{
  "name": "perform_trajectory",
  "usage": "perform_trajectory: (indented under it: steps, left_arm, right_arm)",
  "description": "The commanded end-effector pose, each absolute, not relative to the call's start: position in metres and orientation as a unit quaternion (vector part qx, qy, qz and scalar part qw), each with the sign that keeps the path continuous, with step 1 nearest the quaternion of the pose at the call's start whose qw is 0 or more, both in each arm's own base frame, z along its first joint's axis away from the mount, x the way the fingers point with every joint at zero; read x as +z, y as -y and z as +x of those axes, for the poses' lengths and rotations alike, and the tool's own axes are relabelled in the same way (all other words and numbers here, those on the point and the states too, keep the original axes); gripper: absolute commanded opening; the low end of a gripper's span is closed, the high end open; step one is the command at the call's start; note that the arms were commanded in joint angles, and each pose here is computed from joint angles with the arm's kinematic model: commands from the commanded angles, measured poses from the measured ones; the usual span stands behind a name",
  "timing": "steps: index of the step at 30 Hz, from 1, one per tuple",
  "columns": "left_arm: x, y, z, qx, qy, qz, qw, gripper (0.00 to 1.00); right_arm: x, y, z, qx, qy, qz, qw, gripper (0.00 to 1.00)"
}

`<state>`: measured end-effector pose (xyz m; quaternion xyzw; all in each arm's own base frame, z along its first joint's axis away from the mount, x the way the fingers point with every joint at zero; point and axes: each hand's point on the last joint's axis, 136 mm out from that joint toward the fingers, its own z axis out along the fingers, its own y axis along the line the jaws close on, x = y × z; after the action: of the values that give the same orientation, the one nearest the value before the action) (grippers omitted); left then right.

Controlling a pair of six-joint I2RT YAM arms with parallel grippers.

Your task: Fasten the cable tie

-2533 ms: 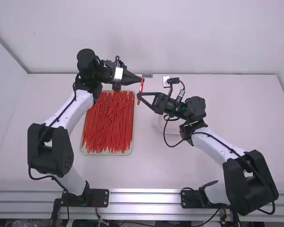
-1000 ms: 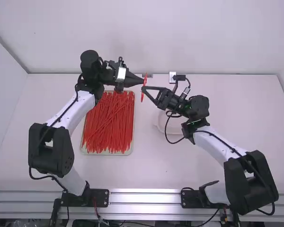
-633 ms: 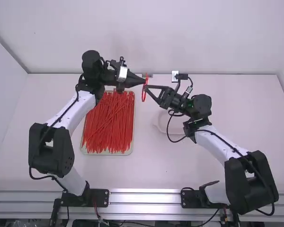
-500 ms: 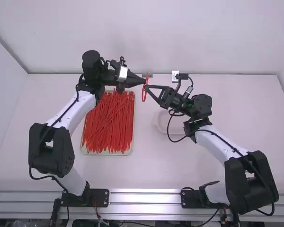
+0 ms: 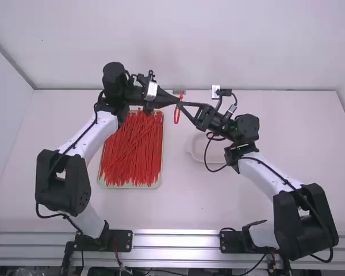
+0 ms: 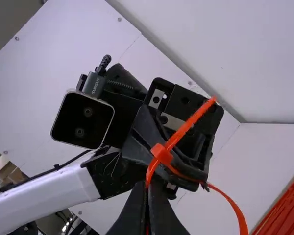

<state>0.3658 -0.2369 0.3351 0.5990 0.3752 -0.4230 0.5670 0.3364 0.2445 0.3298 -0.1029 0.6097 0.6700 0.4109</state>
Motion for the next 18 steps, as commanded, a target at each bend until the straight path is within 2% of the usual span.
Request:
perform_trajectory:
  steps: [1, 12, 14, 18]
  left_arm:
    - [0.324, 0.242, 0.346, -0.457, -0.349, 0.615, 0.540, 0.01]
    - [0.322, 0.233, 0.350, -0.444, -0.350, 0.614, 0.550, 0.01]
    - [0.325, 0.229, 0.352, -0.444, -0.355, 0.611, 0.551, 0.01]
    - [0.326, 0.229, 0.352, -0.447, -0.359, 0.609, 0.548, 0.02]
  right_arm:
    - [0.352, -0.222, 0.361, 0.654, -0.591, -0.068, 0.468, 0.00]
    - [0.352, -0.224, 0.360, 0.655, -0.593, -0.070, 0.463, 0.00]
    - [0.352, -0.224, 0.359, 0.656, -0.593, -0.073, 0.461, 0.06]
    - [0.352, -0.230, 0.354, 0.661, -0.593, -0.082, 0.453, 0.11]
